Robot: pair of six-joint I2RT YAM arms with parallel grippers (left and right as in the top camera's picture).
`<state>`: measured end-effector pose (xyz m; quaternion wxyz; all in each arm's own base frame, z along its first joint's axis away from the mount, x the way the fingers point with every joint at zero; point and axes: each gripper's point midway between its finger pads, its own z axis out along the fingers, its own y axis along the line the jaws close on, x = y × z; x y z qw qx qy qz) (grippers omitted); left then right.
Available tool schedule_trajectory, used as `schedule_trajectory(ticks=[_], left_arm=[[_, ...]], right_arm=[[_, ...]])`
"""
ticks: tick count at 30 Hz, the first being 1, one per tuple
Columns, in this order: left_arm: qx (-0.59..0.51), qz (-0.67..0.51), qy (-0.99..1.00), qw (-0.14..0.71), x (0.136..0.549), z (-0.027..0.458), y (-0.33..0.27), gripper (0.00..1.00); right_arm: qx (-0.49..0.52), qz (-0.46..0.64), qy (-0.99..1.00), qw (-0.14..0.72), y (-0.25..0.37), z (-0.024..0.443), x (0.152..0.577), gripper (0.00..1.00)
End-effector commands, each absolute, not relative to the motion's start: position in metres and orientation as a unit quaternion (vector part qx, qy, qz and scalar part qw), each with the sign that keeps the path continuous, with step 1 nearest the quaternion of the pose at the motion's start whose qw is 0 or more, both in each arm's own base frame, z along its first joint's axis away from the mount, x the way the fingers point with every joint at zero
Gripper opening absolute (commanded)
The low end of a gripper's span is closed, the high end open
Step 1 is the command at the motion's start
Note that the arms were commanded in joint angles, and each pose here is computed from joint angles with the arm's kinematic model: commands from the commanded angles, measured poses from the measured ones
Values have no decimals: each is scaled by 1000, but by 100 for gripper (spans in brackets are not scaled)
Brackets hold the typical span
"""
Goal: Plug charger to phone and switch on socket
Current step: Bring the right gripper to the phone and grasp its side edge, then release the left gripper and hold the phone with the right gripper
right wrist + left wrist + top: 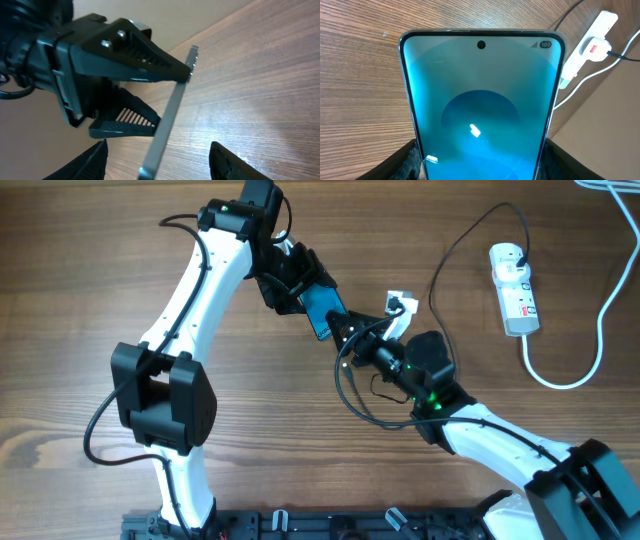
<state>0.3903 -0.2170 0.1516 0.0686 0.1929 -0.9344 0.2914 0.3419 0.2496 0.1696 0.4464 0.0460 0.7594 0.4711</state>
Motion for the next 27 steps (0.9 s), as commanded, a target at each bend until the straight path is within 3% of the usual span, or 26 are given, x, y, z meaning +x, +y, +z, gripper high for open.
schedule_trajectory(ticks=[1, 9, 13, 27], left_arm=[[188, 301, -933, 62, 393, 159, -223, 48], [176, 300, -935, 68, 385, 160, -239, 48], [172, 300, -936, 69, 383, 160, -243, 48], [177, 304, -933, 71, 380, 161, -258, 46]], right_arm=[[53, 471, 755, 452, 250, 171, 346, 63], [65, 471, 754, 454, 251, 172, 346, 52], [78, 459, 755, 462, 253, 171, 346, 41], [174, 444, 764, 434, 241, 152, 351, 26]])
